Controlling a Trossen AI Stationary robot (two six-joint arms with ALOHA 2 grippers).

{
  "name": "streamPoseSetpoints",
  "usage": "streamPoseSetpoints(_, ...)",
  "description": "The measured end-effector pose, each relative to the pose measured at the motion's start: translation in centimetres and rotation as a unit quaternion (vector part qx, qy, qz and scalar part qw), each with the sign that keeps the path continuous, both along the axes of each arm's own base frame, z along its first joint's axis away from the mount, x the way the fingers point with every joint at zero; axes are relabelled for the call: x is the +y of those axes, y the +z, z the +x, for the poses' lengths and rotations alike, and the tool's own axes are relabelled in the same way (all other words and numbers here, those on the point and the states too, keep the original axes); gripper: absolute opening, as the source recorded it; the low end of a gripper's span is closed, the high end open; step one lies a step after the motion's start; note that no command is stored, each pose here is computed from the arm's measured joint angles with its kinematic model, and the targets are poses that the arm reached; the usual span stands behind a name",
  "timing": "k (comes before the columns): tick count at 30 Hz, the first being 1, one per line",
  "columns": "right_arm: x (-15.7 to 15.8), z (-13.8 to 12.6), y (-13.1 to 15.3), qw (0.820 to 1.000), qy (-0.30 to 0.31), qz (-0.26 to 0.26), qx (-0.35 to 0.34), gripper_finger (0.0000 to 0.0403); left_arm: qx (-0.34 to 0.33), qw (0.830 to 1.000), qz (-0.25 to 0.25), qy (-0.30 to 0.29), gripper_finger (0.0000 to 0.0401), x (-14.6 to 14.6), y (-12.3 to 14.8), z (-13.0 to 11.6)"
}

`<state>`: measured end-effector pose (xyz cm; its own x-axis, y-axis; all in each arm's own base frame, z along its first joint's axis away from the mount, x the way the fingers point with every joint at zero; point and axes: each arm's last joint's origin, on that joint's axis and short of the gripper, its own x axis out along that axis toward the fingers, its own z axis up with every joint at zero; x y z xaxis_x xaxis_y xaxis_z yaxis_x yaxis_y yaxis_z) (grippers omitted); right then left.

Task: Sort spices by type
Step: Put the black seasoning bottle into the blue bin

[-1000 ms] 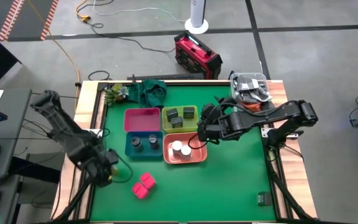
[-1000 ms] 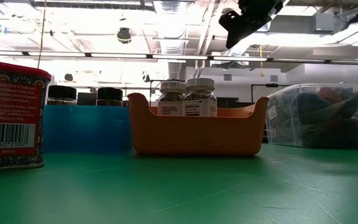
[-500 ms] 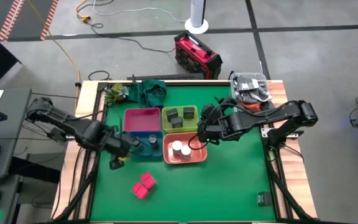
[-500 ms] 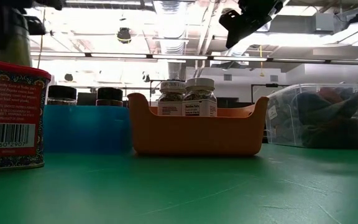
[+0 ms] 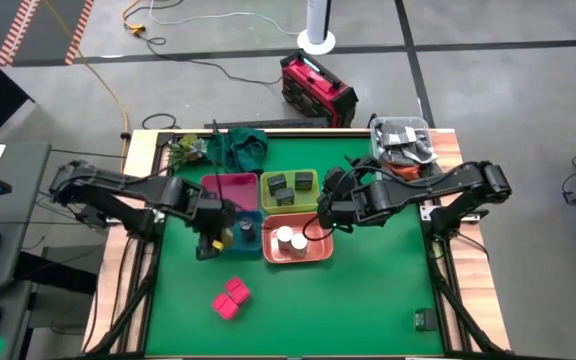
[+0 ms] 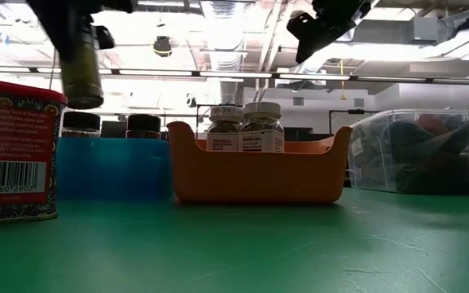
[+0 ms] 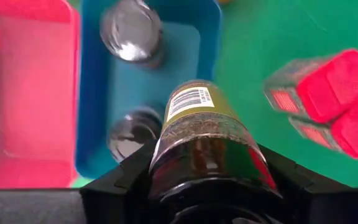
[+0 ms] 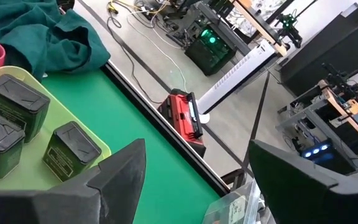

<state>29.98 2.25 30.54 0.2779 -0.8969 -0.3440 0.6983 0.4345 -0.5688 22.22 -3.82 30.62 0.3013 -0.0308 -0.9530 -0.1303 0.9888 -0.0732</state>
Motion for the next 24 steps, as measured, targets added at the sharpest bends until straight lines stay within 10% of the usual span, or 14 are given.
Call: streamPoseSetpoints(24, 1.0, -0.2, -0.8, 1.0, 0.021, 0.012, 0.012, 0.0317, 0.038, 0.999, 0.005, -0.022, 0.0199, 5.3, -1.7, 2.2)
